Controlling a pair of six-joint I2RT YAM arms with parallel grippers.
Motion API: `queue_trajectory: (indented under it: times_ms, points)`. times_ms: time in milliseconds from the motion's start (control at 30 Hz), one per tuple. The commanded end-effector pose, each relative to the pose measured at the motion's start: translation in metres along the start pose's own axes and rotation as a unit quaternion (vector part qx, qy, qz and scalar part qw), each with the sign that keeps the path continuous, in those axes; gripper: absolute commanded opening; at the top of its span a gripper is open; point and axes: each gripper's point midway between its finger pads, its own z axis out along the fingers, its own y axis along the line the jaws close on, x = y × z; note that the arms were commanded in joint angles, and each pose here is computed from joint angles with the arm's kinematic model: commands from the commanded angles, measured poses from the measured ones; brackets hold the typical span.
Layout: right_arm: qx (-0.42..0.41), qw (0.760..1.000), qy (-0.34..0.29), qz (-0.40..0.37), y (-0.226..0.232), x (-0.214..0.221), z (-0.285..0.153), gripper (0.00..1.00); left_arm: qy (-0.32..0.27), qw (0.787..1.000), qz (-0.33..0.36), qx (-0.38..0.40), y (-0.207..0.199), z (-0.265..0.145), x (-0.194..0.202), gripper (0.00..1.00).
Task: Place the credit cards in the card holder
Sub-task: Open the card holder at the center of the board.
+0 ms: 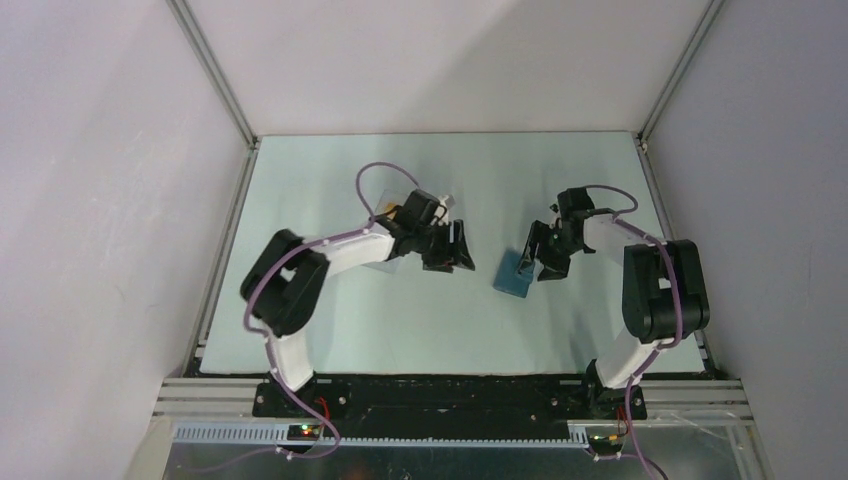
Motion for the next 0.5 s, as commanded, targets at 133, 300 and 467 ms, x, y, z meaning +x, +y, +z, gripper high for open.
queue_trajectory:
  times_ms: [133, 300, 467]
  points:
    - [-0.021, 1.000, 0.004, -0.009, 0.003, -0.007, 0.012, 0.60, -0.001, 0.993, -0.015, 0.118, -0.047, 0.051, -0.034, 0.67]
    - [-0.017, 0.999, 0.025, -0.027, 0.008, -0.006, 0.021, 0.51, 0.011, 0.994, -0.030, 0.106, -0.036, 0.073, -0.032, 0.63]
    - [-0.013, 0.995, 0.047, -0.082, 0.028, 0.001, 0.032, 0.50, 0.006, 0.997, -0.037, 0.073, -0.017, 0.075, -0.022, 0.57]
